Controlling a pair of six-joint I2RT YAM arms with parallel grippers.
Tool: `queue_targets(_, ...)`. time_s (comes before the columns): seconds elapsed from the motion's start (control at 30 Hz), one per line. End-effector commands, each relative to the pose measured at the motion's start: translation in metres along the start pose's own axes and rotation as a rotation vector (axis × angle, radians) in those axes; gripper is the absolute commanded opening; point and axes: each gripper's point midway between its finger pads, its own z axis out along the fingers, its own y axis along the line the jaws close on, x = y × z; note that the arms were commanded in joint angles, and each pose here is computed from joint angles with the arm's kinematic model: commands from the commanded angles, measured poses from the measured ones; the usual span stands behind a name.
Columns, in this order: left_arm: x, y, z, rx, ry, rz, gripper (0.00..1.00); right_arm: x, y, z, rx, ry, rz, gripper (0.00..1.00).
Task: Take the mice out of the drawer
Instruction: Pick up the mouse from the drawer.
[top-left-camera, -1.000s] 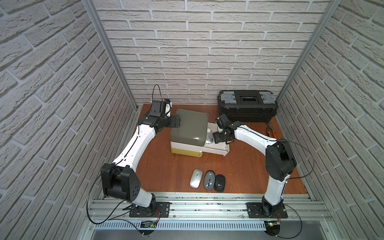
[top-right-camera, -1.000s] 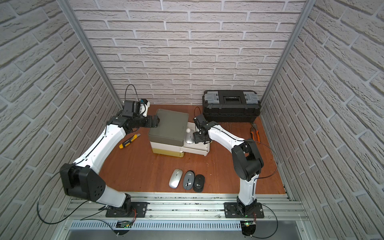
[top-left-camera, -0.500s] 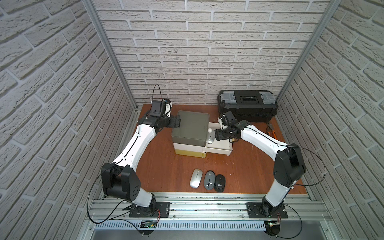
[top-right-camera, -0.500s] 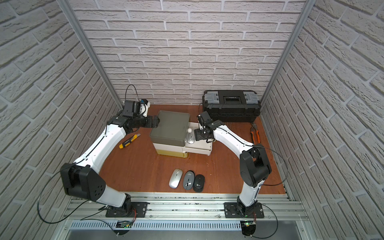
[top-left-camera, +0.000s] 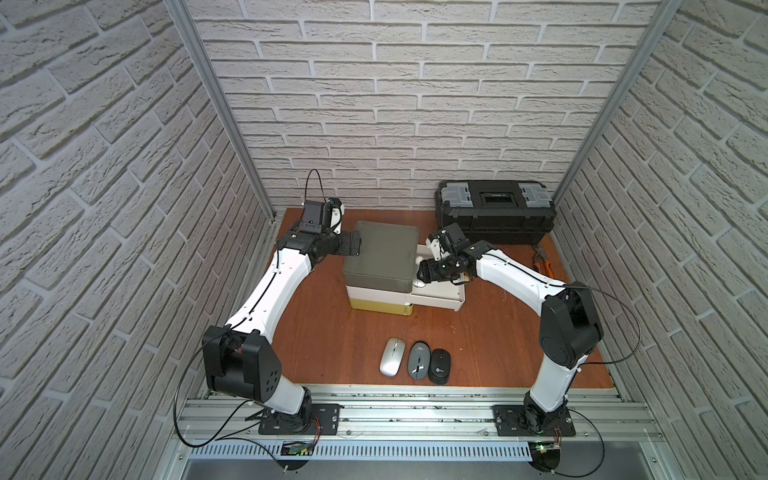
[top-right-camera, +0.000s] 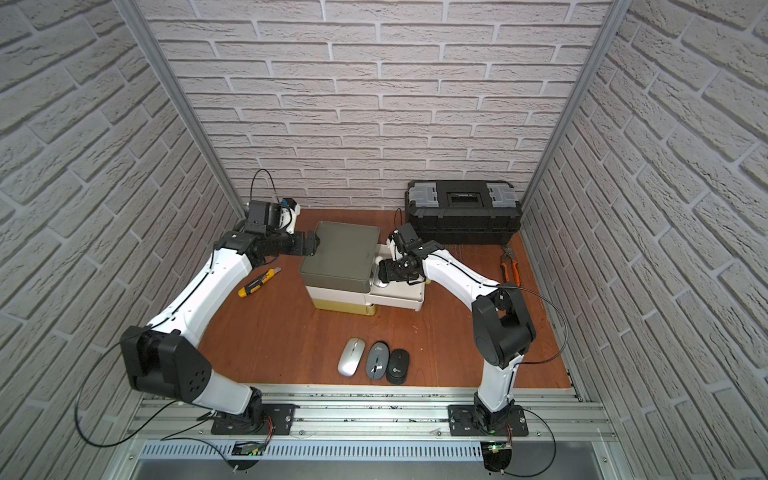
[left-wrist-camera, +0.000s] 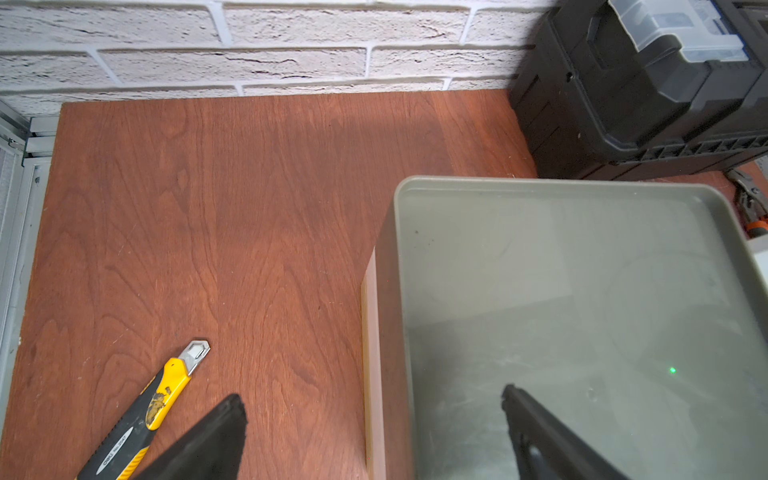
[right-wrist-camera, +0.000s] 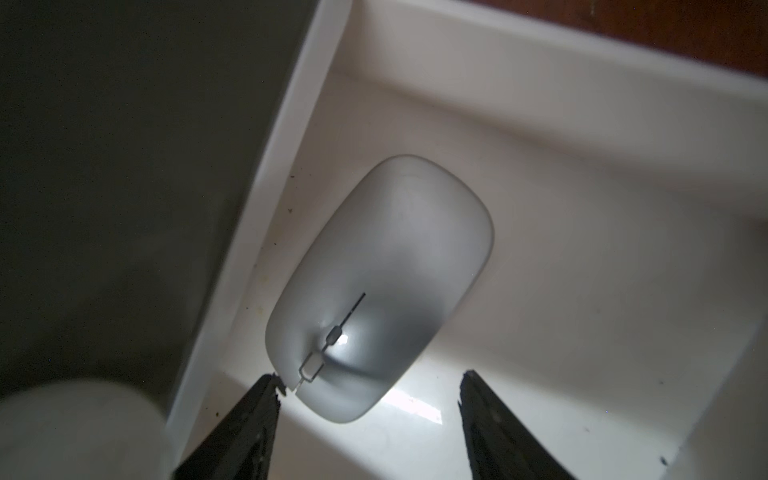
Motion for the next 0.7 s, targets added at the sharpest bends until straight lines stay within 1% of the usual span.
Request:
queue_targets(0.0, 0.0, -0.001, 0.003, 0.01, -0.004, 0.013, 0.98, -0.003, 0.005, 0.0, 0.056, 0.01, -0.062, 0.7)
queue_targets(0.07, -0.001, -0.002, 0.004, 0.014, -0.006, 0.011, 0.98, 0.001, 0.0, 0.0, 0.122, 0.034, -0.093, 0.71)
queue_targets(0.2, -0.002, -0.004, 0.005, 0.023, -0.007, 0.011, 0.98, 0.005, -0.014, -0.003, 0.206, 0.048, -0.107, 0.71)
queue_targets(0.4, -0.003, -0.003, 0.004, 0.022, -0.008, 0.017, 0.98, 0.0, -0.041, -0.01, 0.352, 0.042, -0.117, 0.71)
queue_targets(0.53, -0.002, -0.003, 0.003, 0.017, -0.005, 0.021, 0.98, -0.009, -0.059, -0.019, 0.434, 0.01, -0.097, 0.71)
queue_targets(0.6, -0.002, -0.003, 0.003, 0.016, -0.005, 0.024, 0.98, -0.013, -0.065, -0.024, 0.457, -0.004, -0.09, 0.71)
queue_targets(0.67, -0.002, -0.003, 0.003, 0.016, -0.005, 0.025, 0.98, -0.017, -0.062, -0.029, 0.433, -0.024, -0.092, 0.71)
